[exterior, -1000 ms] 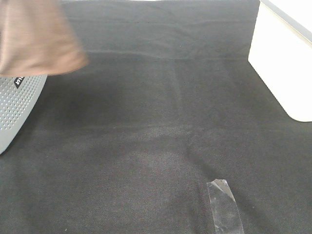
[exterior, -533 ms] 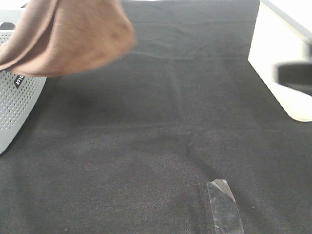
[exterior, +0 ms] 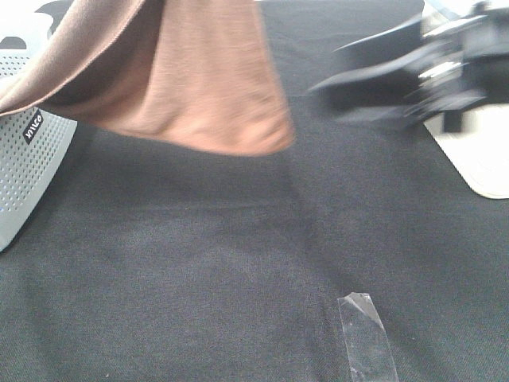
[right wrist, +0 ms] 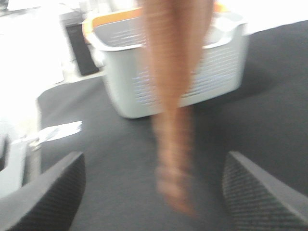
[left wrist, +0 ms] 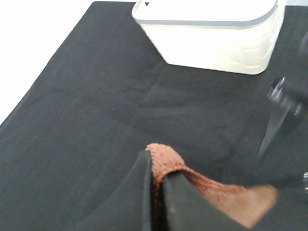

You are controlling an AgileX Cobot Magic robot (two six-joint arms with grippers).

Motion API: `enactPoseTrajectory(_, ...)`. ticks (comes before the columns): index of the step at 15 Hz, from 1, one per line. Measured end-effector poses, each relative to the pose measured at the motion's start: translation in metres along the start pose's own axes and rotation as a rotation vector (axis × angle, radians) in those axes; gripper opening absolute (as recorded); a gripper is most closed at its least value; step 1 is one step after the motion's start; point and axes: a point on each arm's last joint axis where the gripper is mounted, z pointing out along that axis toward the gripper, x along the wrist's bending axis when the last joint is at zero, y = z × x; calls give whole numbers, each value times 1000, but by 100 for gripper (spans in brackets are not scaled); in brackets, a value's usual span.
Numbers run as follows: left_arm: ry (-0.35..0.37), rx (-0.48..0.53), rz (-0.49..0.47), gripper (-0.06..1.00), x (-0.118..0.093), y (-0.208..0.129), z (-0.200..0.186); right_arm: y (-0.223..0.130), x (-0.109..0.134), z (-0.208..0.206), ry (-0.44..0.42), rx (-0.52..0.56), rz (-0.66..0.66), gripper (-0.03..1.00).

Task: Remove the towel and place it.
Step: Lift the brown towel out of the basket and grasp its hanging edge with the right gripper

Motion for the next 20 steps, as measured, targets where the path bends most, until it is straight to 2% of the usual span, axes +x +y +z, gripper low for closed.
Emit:
enactPoseTrajectory(2, -15, -6, -10, 0, -2, 1, 0, -3, 3, 22, 31, 37, -6, 77)
enactPoseTrajectory(5, -44, -17, -25, 0, -4, 2, 0, -5, -8, 38, -22, 69, -6, 77)
enactPoseTrajectory(7, -44, -17, -27, 0, -4, 2, 0, -6, -12, 42, -26, 68, 9, 77)
enactPoseTrajectory(11, -46, -21, -29, 0, -4, 2, 0, -6, -9, 46, 64, 24, 48, 75)
enactPoseTrajectory(13, -50, -22, -36, 0, -5, 2, 0, -4, -8, 46, 68, 10, 53, 60)
enactPoseTrajectory(14, -59, -26, -51, 0, -6, 3, 0, -5, -10, 46, 54, 12, 55, 40)
enactPoseTrajectory(16, -72, -30, -65, 0, -7, 3, 0, -6, -13, 46, 18, 25, 74, 9)
enactPoseTrajectory(17, -74, -27, -65, 0, -7, 3, 0, -6, -14, 46, 4, 30, 101, 1)
enactPoseTrajectory(20, -81, -11, -64, 0, -8, 1, 0, -7, -15, 46, -2, 31, 189, 1)
